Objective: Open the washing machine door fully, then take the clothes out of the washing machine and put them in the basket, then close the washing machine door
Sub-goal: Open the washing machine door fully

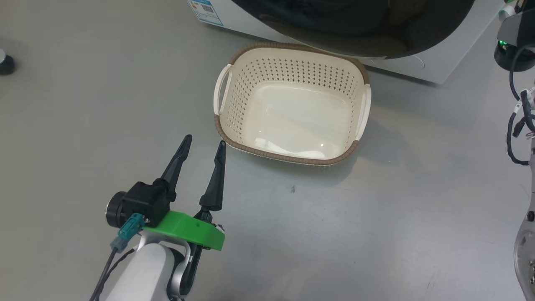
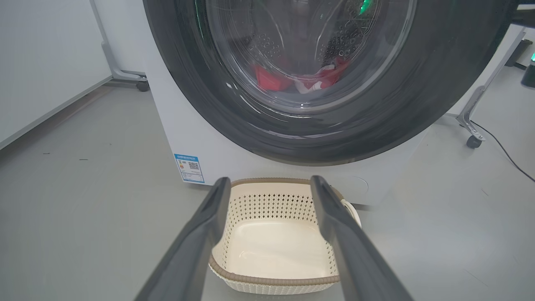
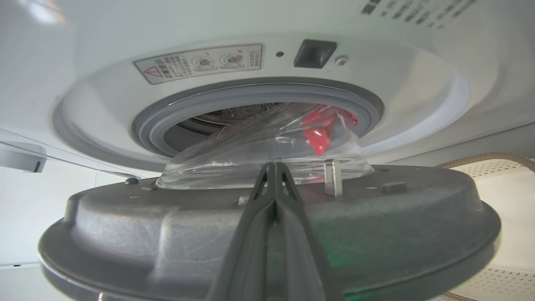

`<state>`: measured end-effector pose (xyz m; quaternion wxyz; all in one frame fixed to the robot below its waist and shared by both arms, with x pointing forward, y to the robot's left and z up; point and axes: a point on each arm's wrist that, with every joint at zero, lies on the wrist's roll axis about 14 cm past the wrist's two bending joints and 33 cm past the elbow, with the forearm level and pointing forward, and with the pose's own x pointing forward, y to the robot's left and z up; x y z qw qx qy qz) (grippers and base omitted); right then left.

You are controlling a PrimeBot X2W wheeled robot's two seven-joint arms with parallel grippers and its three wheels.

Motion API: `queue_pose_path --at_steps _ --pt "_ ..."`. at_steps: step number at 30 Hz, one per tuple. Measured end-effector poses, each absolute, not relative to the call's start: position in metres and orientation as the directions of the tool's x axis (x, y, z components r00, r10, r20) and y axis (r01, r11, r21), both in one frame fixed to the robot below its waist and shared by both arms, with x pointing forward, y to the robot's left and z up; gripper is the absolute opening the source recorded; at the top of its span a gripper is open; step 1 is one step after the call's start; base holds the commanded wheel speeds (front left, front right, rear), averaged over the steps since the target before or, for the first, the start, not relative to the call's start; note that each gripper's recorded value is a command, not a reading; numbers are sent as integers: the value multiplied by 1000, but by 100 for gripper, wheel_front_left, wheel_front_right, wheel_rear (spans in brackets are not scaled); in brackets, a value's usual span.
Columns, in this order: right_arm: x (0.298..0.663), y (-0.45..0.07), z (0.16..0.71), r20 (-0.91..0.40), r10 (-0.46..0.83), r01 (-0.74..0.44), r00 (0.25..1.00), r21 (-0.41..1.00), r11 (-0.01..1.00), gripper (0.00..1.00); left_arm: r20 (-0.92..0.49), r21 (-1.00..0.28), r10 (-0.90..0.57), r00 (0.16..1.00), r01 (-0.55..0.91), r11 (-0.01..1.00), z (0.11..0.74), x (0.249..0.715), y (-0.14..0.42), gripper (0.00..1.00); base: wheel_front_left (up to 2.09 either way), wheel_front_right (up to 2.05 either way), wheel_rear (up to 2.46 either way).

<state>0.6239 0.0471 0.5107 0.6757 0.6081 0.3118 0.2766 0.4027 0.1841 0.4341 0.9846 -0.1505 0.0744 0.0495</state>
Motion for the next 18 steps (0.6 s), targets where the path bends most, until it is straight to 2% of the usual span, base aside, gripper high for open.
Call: queue_pose_path --at_steps 7,12,18 --pt "617 51 505 -114 783 35 611 992 118 0 -156 -287 78 985 -121 950 437 402 185 100 0 0 0" --pt "600 62 497 -152 824 75 546 988 133 0 -139 -289 79 987 -117 950 444 400 185 100 0 0 0" --pt "587 68 499 -160 843 94 513 987 131 0 -118 -291 80 990 -111 950 451 398 185 100 0 0 0"
